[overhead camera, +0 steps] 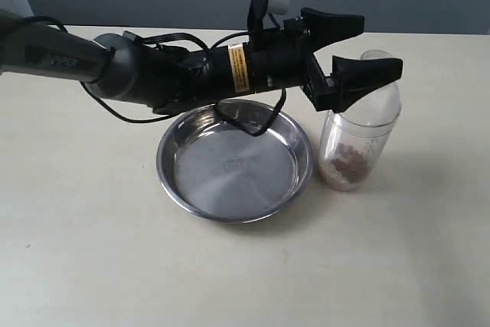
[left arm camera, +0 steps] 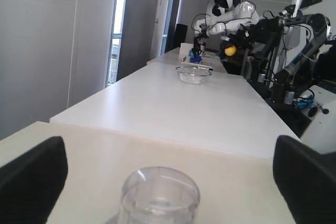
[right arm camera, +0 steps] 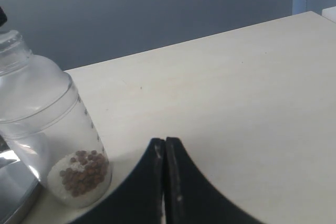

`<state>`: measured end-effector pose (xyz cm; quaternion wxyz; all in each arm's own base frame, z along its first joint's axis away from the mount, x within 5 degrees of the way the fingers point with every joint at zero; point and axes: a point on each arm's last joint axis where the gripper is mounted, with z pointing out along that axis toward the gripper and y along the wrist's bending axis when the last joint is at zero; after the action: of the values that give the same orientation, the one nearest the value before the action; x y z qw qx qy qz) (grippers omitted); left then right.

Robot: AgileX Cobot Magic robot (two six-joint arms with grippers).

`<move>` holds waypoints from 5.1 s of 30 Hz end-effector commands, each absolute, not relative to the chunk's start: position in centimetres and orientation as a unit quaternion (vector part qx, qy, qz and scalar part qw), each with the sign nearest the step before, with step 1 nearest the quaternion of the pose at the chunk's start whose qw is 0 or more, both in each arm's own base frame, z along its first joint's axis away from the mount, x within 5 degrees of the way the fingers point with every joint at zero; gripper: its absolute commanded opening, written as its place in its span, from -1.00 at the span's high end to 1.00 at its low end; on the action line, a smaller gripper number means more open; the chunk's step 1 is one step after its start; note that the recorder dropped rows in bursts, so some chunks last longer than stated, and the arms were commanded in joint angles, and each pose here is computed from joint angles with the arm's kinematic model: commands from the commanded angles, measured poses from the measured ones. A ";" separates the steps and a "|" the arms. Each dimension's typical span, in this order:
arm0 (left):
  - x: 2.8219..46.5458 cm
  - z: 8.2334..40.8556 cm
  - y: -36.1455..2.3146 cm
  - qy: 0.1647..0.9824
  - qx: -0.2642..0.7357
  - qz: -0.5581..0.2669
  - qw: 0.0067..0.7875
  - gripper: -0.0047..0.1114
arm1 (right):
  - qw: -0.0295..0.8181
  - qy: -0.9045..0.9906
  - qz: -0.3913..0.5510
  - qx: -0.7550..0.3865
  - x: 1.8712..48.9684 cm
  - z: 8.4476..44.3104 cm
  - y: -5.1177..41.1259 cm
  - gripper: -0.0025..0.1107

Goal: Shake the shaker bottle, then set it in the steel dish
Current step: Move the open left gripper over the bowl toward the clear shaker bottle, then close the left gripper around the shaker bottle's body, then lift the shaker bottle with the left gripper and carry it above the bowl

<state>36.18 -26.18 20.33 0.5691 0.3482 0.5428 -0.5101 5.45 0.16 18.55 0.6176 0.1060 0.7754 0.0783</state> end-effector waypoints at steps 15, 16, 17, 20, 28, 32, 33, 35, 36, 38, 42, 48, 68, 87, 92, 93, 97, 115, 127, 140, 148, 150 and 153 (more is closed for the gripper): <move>36.9 17.4 -27.2 0.538 0.377 -0.522 0.545 -0.90 | 0.622 0.772 0.076 0.102 5.4 18.6 0.2 0.97; 37.2 17.1 -27.3 0.538 0.376 -0.523 0.544 -0.90 | 0.622 0.772 0.076 0.102 5.4 18.6 0.2 0.97; 37.3 16.9 -27.4 0.540 0.374 -0.524 0.542 -0.90 | 0.622 0.772 0.076 0.102 5.4 18.6 0.2 0.97; 37.5 16.1 -27.5 0.546 0.371 -0.527 0.535 -0.90 | 0.622 0.772 0.076 0.102 5.4 18.6 0.2 0.97; 37.9 14.9 -27.7 0.555 0.362 -0.530 0.530 -0.90 | 0.622 0.772 0.076 0.102 5.4 18.6 0.2 0.97; 38.4 14.3 -27.9 0.556 0.360 -0.531 0.529 -0.90 | 0.622 0.772 0.076 0.102 5.4 18.6 0.2 0.97; 38.5 14.2 -28.0 0.554 0.361 -0.531 0.529 -0.90 | 0.622 0.772 0.076 0.102 5.4 18.6 0.2 0.97; 38.6 13.9 -28.1 0.558 0.359 -0.536 0.522 -0.90 | 0.622 0.772 0.076 0.102 5.4 18.6 0.2 0.97; 38.6 13.8 -28.1 0.558 0.361 -0.536 0.522 -0.90 | 0.622 0.772 0.076 0.102 5.4 18.6 0.2 0.97; 38.6 13.5 -28.1 0.560 0.361 -0.536 0.519 -0.90 | 0.622 0.772 0.076 0.102 5.4 18.6 0.2 0.97; 38.6 13.1 -28.1 0.563 0.361 -0.536 0.516 -0.90 | 0.622 0.772 0.076 0.102 5.4 18.6 0.2 0.97; 38.6 11.9 -28.1 0.572 0.358 -0.537 0.507 -0.90 | 0.622 0.772 0.076 0.102 5.4 18.6 0.2 0.97; 38.0 9.8 -28.4 0.581 0.377 -0.538 0.481 -0.89 | 0.622 0.772 0.076 0.102 5.4 18.6 0.2 0.97; 37.7 9.4 -30.3 0.588 0.371 -0.534 0.481 -0.89 | 0.622 0.772 0.076 0.102 5.4 18.6 0.2 0.97; 37.9 9.5 -31.9 0.587 0.384 -0.522 0.485 -0.89 | 0.622 0.772 0.076 0.102 5.4 18.6 0.2 0.97; 37.9 9.4 -32.1 0.585 0.386 -0.523 0.484 -0.89 | 0.622 0.772 0.076 0.102 5.4 18.6 0.2 0.97; 38.0 8.9 -32.5 0.586 0.386 -0.524 0.483 -0.85 | 0.622 0.772 0.076 0.102 5.4 18.6 0.2 0.97; 38.4 8.4 -32.5 0.624 0.361 -0.516 0.463 0.91 | 0.622 0.772 0.076 0.102 5.4 18.6 0.2 0.97; 38.2 10.1 -32.4 0.640 0.418 -0.474 0.437 0.91 | 0.622 0.772 0.076 0.102 5.4 18.6 0.2 0.97; 40.7 22.0 -27.8 0.637 0.404 -0.393 0.526 0.91 | 0.622 0.772 0.076 0.102 5.4 18.6 0.2 0.97; 40.8 28.3 -21.5 0.671 0.367 -0.277 0.582 0.91 | 0.622 0.772 0.076 0.102 5.4 18.6 0.2 0.97; 40.9 27.8 -20.1 0.684 0.336 -0.283 0.583 0.91 | 0.622 0.772 0.076 0.102 5.4 18.6 0.2 0.97; 40.6 28.7 -19.1 0.686 0.322 -0.273 0.592 0.91 | 0.622 0.772 0.076 0.102 5.4 18.6 0.2 0.97</move>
<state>41.09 -19.57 26.47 0.5689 0.3383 0.7004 -0.2670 5.45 0.16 18.55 0.6176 0.1060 0.7754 0.0783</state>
